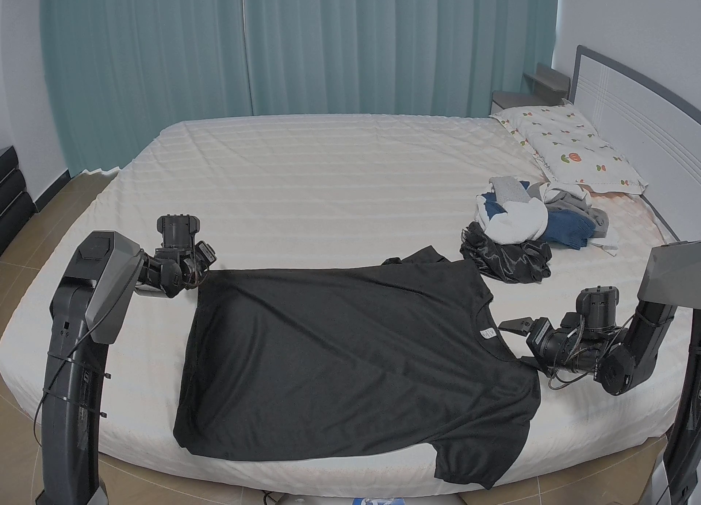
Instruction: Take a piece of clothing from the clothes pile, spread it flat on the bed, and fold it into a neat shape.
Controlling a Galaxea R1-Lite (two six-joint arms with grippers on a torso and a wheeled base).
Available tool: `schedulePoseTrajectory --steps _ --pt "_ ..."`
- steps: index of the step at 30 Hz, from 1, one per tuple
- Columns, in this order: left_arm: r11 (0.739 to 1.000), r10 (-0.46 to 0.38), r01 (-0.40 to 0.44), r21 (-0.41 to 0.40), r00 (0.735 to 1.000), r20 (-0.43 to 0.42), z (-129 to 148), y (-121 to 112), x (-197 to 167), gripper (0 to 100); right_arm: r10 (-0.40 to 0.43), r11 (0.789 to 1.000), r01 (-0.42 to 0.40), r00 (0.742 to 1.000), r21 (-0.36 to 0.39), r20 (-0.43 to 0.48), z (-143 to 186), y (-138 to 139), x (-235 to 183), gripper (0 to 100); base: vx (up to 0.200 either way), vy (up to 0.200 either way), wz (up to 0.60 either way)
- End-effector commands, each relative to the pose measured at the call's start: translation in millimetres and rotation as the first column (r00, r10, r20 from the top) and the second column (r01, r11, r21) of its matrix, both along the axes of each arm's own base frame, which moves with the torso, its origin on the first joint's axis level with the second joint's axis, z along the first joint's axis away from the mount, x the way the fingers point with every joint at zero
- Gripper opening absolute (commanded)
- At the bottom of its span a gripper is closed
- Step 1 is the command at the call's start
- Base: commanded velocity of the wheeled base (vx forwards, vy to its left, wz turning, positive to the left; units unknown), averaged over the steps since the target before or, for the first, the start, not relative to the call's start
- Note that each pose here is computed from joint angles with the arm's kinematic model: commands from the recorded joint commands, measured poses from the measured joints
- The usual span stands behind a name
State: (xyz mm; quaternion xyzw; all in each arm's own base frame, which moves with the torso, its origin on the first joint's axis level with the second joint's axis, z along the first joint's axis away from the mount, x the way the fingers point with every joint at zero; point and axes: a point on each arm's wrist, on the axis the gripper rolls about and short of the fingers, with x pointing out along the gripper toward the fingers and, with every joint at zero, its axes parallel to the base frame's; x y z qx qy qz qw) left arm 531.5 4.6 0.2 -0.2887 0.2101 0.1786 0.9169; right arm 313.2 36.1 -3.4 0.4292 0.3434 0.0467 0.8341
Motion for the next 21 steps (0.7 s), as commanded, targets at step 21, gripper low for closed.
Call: schedulePoseTrajectory --steps 21 --pt "0.974 -0.102 0.084 -0.210 0.992 -0.075 -11 16 -3 100 0.002 1.000 -0.002 1.000 0.002 -0.005 -1 1 0 100 0.000 0.000 0.00"
